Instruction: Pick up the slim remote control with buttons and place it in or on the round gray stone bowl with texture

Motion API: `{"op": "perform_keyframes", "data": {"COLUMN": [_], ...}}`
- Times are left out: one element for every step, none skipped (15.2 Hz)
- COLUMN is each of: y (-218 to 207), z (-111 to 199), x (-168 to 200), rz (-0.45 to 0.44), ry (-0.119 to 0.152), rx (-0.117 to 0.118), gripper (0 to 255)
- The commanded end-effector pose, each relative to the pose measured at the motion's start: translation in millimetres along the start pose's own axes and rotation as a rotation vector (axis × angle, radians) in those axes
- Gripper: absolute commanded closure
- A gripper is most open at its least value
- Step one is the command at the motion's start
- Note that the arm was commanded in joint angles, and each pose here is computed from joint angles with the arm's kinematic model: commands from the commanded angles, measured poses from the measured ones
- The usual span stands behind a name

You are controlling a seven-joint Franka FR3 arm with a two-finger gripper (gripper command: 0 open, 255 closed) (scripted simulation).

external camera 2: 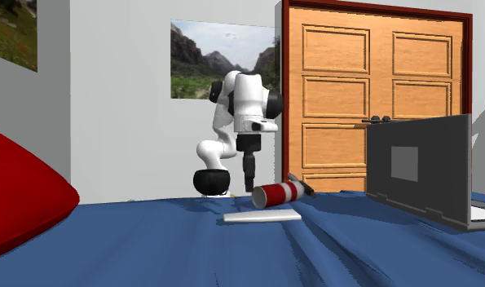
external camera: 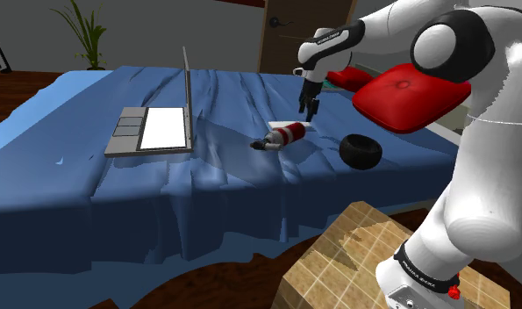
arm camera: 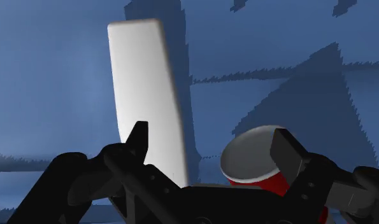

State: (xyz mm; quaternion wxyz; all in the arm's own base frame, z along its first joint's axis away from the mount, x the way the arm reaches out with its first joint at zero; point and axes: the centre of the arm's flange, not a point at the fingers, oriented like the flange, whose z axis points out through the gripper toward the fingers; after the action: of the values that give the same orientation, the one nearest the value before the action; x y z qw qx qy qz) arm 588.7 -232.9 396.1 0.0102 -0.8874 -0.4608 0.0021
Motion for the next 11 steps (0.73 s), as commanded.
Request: {"op": "perform_keyframes", "data": {"y": [22,33,43,49,49,49,49,49,49,49,50], "z": [14,19,25,28,33,38,44,49,54,60,65], "x": [13,18,25,28,28,28,28,29,29,29,29], "rz": [-0.063,-0.092,-0.122,-0.14,-0.14,-0.14,-0.14,-0.14,-0.14,-0.14,-0.14], "ry": [0.001,0.0,0.0,0.0,0.0,0.0,0.0,0.0,0.0,0.0,0.0], "rx": [-0.005,-0.007,-0.01,-0.011,-0.011,-0.011,-0.011,-0.011,-0.011,-0.011,-0.011], "gripper": [0,0,0,0,0,0,0,0,0,0,0]}}
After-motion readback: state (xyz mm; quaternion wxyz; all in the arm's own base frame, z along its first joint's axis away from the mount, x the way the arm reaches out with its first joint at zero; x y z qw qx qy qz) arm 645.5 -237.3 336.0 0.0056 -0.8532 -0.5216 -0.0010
